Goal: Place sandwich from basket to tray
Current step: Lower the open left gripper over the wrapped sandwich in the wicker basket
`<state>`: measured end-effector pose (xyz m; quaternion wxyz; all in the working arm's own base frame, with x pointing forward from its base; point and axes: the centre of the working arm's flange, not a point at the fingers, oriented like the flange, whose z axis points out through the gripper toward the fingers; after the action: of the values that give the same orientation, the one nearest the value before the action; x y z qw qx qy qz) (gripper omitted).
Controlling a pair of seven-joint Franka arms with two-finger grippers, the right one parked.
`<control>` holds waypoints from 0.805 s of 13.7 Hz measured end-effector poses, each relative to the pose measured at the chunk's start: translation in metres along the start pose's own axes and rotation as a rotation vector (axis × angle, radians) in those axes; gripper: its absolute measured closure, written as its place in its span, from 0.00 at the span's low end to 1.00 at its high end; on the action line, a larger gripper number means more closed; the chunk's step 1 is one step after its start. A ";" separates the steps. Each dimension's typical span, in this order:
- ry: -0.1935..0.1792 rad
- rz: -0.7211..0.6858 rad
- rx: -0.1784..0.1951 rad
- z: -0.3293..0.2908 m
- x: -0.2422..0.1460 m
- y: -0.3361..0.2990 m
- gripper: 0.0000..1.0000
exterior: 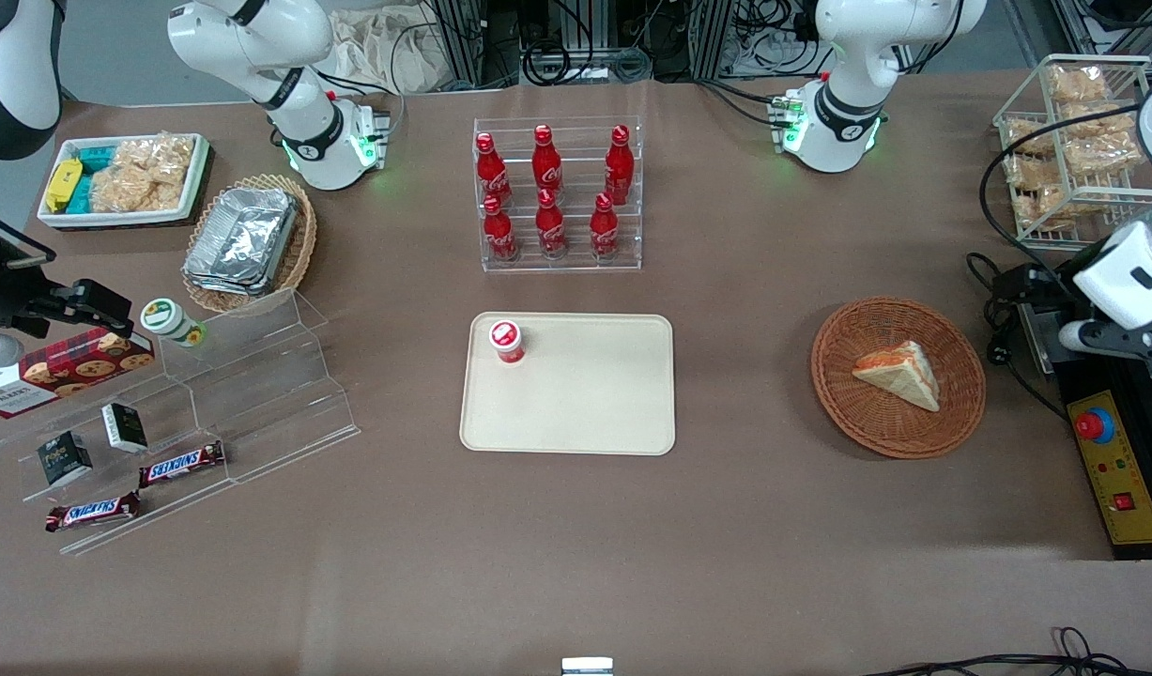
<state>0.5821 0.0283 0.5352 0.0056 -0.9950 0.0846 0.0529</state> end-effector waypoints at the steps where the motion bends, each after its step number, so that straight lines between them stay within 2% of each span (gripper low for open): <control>1: -0.003 -0.013 0.000 0.001 0.005 -0.001 0.00; 4: -0.012 -0.101 -0.001 0.005 0.010 0.002 0.00; 7: -0.034 -0.313 -0.001 0.022 0.018 0.006 0.00; 8: -0.029 -0.389 0.001 0.036 0.023 0.012 0.00; 11: 0.029 -0.676 -0.003 0.098 0.031 0.027 0.00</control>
<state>0.5977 -0.0014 0.4342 0.0203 -0.9674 -0.2500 0.0341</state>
